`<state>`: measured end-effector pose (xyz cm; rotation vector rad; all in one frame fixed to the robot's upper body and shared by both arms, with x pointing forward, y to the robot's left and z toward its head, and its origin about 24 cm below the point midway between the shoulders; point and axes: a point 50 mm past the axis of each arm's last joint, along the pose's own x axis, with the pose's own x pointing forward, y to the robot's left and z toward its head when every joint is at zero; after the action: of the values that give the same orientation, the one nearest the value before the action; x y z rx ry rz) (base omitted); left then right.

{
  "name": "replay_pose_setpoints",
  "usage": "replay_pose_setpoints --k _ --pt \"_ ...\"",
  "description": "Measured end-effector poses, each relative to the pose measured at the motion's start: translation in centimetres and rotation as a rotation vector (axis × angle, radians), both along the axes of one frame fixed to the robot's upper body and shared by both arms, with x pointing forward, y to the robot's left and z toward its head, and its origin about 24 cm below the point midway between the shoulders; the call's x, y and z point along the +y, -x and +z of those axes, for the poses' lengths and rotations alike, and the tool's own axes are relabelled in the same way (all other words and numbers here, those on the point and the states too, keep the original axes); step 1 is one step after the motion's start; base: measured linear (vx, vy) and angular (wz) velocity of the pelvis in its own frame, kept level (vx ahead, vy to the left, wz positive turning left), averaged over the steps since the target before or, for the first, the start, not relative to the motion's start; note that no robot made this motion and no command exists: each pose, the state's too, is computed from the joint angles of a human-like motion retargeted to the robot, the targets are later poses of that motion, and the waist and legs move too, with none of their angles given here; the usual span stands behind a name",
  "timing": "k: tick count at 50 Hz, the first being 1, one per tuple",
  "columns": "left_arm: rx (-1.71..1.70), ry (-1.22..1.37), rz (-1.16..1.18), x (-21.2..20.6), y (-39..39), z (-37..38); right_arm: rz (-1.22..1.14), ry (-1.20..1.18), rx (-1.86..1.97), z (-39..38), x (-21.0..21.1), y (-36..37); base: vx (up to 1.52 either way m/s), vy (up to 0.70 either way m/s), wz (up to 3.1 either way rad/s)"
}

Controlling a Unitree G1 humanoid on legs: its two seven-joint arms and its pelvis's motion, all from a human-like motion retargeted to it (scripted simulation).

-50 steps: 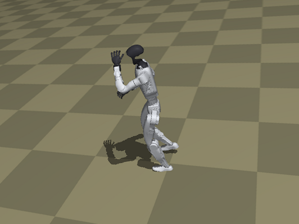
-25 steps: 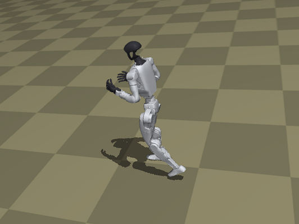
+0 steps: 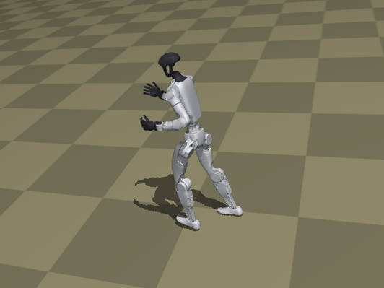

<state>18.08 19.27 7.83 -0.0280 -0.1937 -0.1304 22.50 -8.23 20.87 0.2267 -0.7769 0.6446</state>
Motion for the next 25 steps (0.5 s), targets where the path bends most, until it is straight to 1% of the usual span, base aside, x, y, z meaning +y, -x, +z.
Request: replay_pose_setpoints --k 3,5,7,10,12,15,18,20,23,25 --pt "-0.176 -0.124 0.006 -2.0 -4.9 2.9 -0.092 0.05 0.002 -0.5 -0.4 -0.9 -1.02 -0.33 0.44" --pt "-0.31 -0.224 0.032 -3.3 -7.2 5.8 -0.184 0.127 0.064 -2.4 -1.3 -1.5 -0.93 -0.32 0.65" --pt "-0.455 -0.253 0.039 -4.8 -8.4 9.3 -0.233 0.165 0.186 -5.1 -2.8 -1.3 -0.88 -0.29 1.26" --pt "-0.65 -0.149 0.0 -7.0 -7.9 13.7 -0.243 0.11 0.412 -8.8 -5.2 0.6 -0.86 -0.21 1.63" --pt "-0.749 -0.077 -0.046 -7.9 -6.7 15.3 -0.249 0.097 0.491 -10.3 -6.0 2.0 -0.9 -0.13 1.16" --pt "-0.844 -0.048 -0.108 -8.0 -4.7 16.3 -0.212 0.133 0.464 -10.3 -5.5 2.7 -0.99 -0.07 0.12" --pt "-0.831 -0.067 -0.114 -6.8 -3.8 15.5 -0.119 0.138 0.345 -8.5 -3.8 1.4 -1.06 -0.04 -0.25" --pt "-0.736 -0.096 -0.073 -6.0 -4.2 13.7 -0.127 0.13 0.313 -8.0 -2.9 -0.3 -0.97 -0.06 0.78" --pt "-0.458 -0.175 -0.013 -4.7 -5.1 8.2 -0.299 0.087 0.367 -8.9 -3.3 -2.4 -0.83 -0.14 1.29" --pt "-0.282 -0.201 -0.018 -3.1 -4.3 4.6 -0.368 0.007 0.411 -9.3 -3.3 -2.7 -0.75 -0.22 0.63"
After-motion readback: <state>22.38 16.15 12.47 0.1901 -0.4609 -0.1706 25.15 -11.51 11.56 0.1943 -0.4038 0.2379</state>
